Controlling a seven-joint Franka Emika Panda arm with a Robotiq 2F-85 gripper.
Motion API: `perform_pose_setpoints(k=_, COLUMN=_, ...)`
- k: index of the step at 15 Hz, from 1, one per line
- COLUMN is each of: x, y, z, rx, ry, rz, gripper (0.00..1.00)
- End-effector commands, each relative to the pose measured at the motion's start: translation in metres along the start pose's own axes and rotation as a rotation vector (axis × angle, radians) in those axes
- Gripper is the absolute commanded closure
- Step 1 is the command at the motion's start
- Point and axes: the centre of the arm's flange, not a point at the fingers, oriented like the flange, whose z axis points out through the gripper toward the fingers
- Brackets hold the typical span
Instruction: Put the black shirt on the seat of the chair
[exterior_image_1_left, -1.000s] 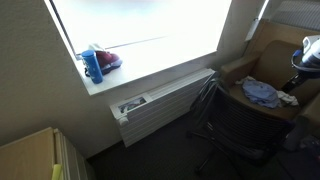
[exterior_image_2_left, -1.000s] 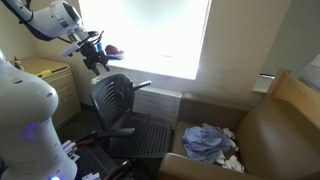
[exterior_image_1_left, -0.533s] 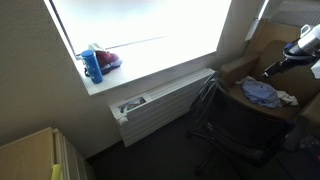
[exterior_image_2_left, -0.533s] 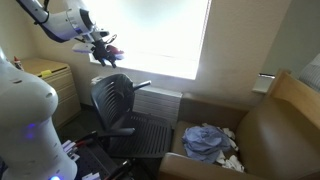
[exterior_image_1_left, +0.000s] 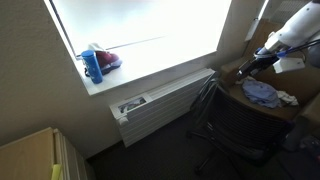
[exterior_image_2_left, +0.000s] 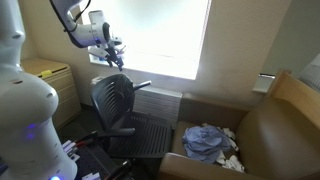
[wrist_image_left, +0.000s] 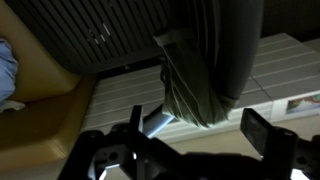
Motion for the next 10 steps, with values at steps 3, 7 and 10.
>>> perform_pose_setpoints(k=3, x=-0.009, y=-0.011, z=0.059, rx=-0.044, ry=-0.115, rz=-0.014, gripper=0.0)
perform_pose_setpoints(k=7, x=-0.002, y=-0.009, z=0.082, rx=-0.023, ry=0.015, rz=0.132, gripper=0.0)
perform_pose_setpoints(k=10, x=-0.005, y=-0.009, z=0.124, rx=-0.026, ry=0.022, rz=0.199, gripper=0.0)
